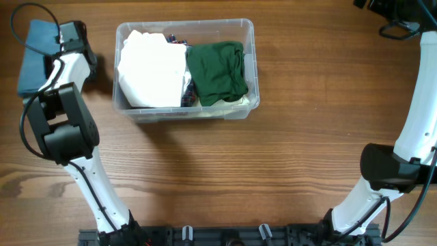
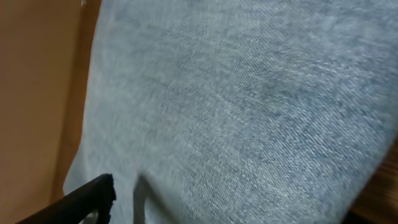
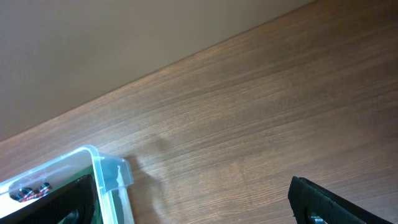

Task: Pack container
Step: 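Grasp the blue towel with the left gripper and lift it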

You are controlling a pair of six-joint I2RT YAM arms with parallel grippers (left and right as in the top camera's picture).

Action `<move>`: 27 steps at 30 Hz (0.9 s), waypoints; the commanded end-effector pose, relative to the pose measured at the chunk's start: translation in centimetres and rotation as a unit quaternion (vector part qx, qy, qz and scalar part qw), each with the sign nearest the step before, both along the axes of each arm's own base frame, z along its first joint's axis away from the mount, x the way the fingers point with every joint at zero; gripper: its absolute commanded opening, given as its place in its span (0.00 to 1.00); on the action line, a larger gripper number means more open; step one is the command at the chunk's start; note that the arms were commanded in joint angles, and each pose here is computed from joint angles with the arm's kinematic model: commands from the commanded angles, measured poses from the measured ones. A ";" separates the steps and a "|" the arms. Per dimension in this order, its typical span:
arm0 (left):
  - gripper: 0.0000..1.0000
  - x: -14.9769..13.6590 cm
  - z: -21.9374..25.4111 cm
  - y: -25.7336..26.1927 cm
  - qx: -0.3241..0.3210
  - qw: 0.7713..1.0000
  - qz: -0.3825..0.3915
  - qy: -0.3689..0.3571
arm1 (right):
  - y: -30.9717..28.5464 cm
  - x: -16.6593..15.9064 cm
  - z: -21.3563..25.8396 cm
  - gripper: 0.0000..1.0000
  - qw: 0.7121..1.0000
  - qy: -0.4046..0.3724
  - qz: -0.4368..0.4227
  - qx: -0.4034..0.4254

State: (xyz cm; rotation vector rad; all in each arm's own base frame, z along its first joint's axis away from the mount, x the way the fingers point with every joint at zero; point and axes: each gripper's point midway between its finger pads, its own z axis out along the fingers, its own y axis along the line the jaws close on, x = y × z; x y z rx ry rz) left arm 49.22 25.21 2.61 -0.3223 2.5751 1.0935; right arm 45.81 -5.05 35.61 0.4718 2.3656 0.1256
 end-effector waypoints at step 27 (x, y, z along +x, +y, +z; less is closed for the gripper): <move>0.04 -1.2 11.4 -5.3 -0.091 0.986 0.040 -0.134 | -0.1 0.1 -0.2 1.00 1.000 0.003 -0.005 -0.002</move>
